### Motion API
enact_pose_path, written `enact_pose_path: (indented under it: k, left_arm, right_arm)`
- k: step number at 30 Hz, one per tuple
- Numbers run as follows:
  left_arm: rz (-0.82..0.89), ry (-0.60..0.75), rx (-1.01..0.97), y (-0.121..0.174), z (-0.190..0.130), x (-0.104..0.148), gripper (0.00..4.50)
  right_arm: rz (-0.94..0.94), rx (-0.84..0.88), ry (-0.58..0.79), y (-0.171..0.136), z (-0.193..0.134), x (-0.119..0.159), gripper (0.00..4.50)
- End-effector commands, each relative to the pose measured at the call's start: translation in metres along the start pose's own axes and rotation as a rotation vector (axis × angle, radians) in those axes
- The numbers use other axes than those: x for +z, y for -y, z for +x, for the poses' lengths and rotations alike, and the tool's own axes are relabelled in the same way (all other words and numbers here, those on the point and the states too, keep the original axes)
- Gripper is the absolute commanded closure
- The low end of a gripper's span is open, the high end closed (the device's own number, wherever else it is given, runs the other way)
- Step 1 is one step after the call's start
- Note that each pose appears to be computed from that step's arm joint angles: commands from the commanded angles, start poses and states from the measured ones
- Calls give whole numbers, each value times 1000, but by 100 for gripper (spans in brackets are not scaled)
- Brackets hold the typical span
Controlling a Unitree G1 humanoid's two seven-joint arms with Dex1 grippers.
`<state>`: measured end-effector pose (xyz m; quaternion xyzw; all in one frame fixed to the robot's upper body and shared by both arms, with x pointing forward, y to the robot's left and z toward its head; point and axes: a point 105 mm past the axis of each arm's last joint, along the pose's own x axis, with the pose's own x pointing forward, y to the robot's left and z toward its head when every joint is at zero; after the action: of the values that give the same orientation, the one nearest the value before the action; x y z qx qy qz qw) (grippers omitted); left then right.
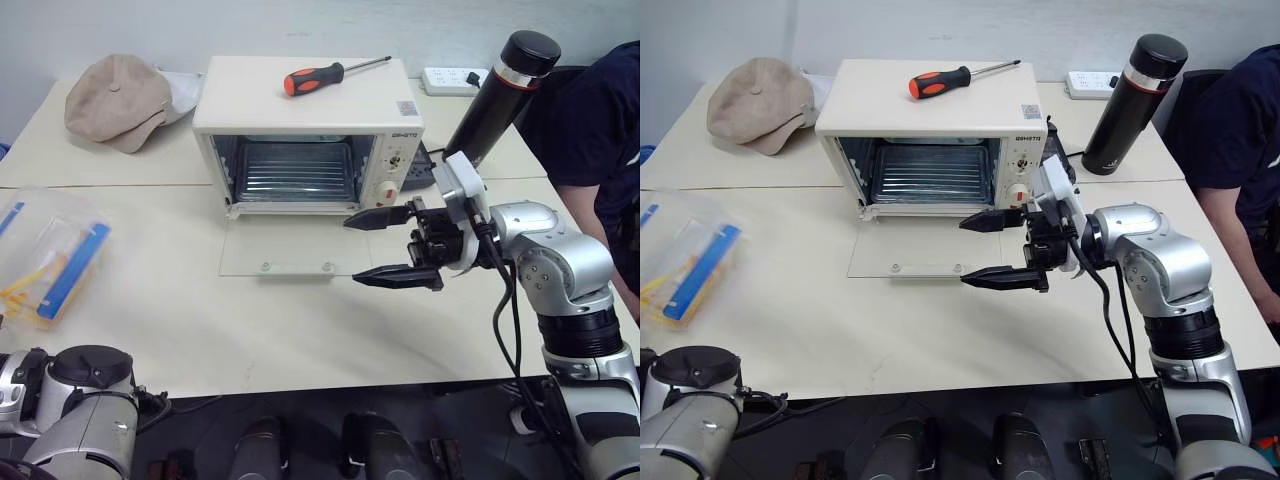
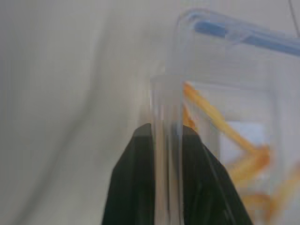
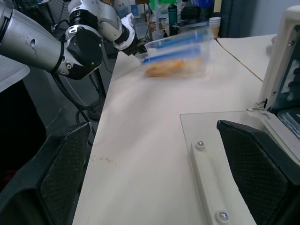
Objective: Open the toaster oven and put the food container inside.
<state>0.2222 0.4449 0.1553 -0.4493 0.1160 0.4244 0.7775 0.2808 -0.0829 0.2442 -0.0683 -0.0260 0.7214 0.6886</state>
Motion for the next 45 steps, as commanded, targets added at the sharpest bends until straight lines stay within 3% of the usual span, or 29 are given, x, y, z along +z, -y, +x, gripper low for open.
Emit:
enact_pose_path:
  k: [1,2,7,11,17,21,29,43,45]
  left_arm:
    - [61,46,8,0,-9,18,448]
    - [101,34,-5,2,-9,18,448]
    - [622,-36,-374,46,-37,10,448]
    - [833,-119,-531,63,-62,0,448]
    - [1047,-261,-821,105,-95,-53,448]
    - [1105,-311,-929,134,-103,-92,448]
    - [1147,-272,-859,188,-95,-154,448]
    - [1126,-330,-834,203,-101,-197,448]
    - [1088,-347,-844,207,-103,-203,379]
  right_arm:
    - [-14,1,14,-4,-8,13,0]
    - [-9,4,11,-5,-11,14,0]
    - [-35,-89,-42,0,-31,13,0]
    - [-12,-128,-67,-3,-46,7,0]
    - [-2,-218,-73,-3,-56,3,0]
    - [3,-257,-78,-7,-60,1,0]
    - [-28,-360,-44,-11,-67,3,0]
    - [-36,-437,-32,-11,-68,-7,0]
    - [-36,-437,-31,-10,-67,-7,0]
